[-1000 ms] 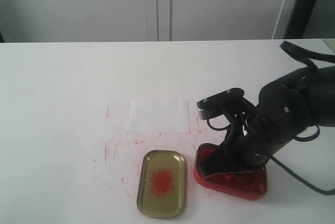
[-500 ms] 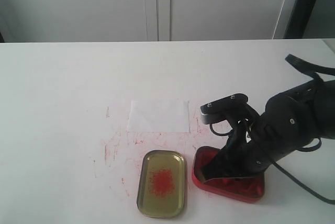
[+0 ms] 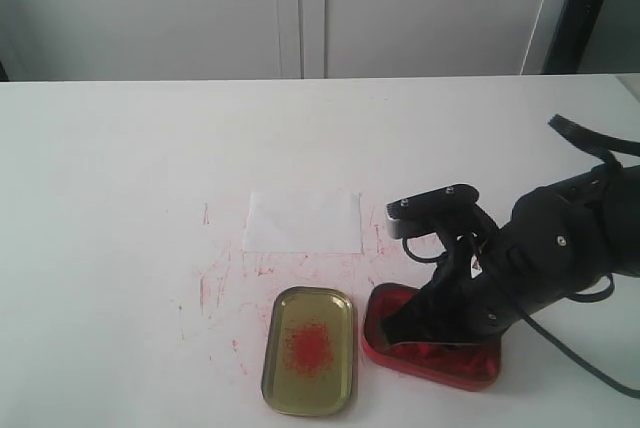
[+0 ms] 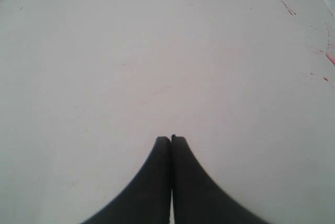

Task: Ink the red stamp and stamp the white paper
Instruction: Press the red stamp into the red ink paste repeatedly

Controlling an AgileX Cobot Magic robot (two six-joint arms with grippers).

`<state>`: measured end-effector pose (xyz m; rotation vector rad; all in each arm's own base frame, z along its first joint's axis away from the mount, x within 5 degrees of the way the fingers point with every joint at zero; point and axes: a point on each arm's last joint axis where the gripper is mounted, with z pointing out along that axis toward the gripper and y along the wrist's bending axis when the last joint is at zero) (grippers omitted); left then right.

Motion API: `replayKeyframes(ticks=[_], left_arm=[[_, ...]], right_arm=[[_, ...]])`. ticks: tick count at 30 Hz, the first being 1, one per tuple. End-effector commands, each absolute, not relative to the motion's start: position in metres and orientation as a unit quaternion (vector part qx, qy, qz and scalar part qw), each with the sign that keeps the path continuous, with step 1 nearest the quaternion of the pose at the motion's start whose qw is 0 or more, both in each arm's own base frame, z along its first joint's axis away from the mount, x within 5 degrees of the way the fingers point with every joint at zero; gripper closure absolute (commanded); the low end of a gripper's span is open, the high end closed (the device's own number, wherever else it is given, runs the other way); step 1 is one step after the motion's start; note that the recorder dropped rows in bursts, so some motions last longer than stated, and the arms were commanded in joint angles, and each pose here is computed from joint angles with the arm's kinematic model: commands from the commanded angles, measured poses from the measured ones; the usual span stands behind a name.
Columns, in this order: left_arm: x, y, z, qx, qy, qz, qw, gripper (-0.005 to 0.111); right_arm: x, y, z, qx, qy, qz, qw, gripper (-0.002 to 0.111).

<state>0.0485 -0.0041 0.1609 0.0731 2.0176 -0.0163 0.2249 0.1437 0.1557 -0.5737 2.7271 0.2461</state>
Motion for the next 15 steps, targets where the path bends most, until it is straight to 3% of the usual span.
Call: replayKeyframes(ticks=[1,15], left_arm=[[0.0480,-0.0043,0.1582,0.032,0.849,-0.008,0.527,0.107],[0.0480,-0.0043,0.1582,0.032,0.849,-0.008,0.527,0.107]], right_arm=[[0.2267,0.1434,0.1580,-0.196,0.959,0.093,0.183,0.108],[0.2249,0.1418,0.1545,-0.196,0.958,0.093,0.189,0.108]])
